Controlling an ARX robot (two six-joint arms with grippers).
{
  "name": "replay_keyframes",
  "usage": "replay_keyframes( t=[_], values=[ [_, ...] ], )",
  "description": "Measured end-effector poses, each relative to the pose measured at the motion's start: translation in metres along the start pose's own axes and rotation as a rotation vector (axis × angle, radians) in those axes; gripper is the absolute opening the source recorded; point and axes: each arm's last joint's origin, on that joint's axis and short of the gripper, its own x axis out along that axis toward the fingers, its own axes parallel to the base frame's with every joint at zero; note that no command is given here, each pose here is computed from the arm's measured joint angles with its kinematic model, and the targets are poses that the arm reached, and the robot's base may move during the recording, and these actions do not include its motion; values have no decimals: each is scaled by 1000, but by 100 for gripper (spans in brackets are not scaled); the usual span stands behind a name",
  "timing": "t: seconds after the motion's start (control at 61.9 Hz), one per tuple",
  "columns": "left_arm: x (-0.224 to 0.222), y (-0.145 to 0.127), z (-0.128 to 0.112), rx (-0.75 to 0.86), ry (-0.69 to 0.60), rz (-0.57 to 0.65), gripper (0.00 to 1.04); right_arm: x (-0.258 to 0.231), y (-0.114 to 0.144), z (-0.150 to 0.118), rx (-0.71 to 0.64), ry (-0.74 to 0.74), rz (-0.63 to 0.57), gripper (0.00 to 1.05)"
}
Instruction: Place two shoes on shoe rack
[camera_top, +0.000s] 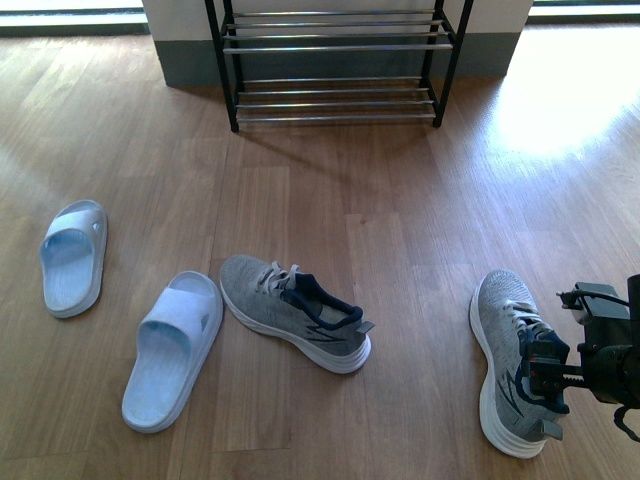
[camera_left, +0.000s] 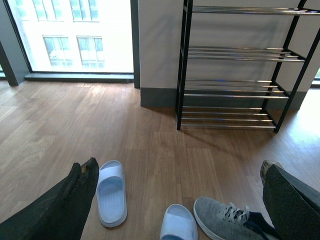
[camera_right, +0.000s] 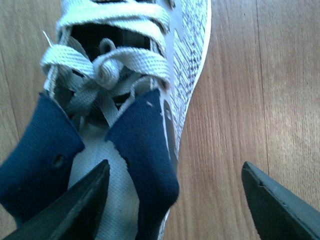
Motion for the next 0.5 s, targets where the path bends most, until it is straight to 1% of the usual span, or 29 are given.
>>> replay_keyframes(
  t=[0.065, 0.081, 0.097, 0.194, 0.226, 0.275, 0.307, 0.388, 0.404, 0.436, 0.501],
  values=[
    [0, 0, 0, 0, 0, 0, 95, 0, 2, 1, 2, -6, 13, 64],
    [0, 0, 0, 0, 0, 0, 95, 1, 3, 2, 4, -8, 23, 59],
    [0, 0, 0, 0, 0, 0, 95, 1, 3, 2, 3, -8, 23, 59],
    [0, 0, 0, 0, 0, 0, 95, 1, 7, 2, 5, -14, 56, 43],
    [0, 0, 0, 0, 0, 0, 95, 1, 8, 2, 4, -15, 62, 39],
    [0, 0, 0, 0, 0, 0, 95, 0, 10, 1, 1, -17, 71, 30],
    [0, 0, 0, 0, 0, 0, 95, 0, 11, 1, -1, -18, 72, 27],
    [0, 0, 0, 0, 0, 0, 95, -1, 13, -2, -3, -22, 78, 9],
    [0, 0, 0, 0, 0, 0, 95, -1, 13, -2, -3, -22, 78, 8],
    [0, 0, 0, 0, 0, 0, 95, -2, 13, -2, 1, -25, 80, 2],
    [0, 0, 0, 0, 0, 0, 95, -4, 14, -4, 5, -31, 83, 1]
  ],
)
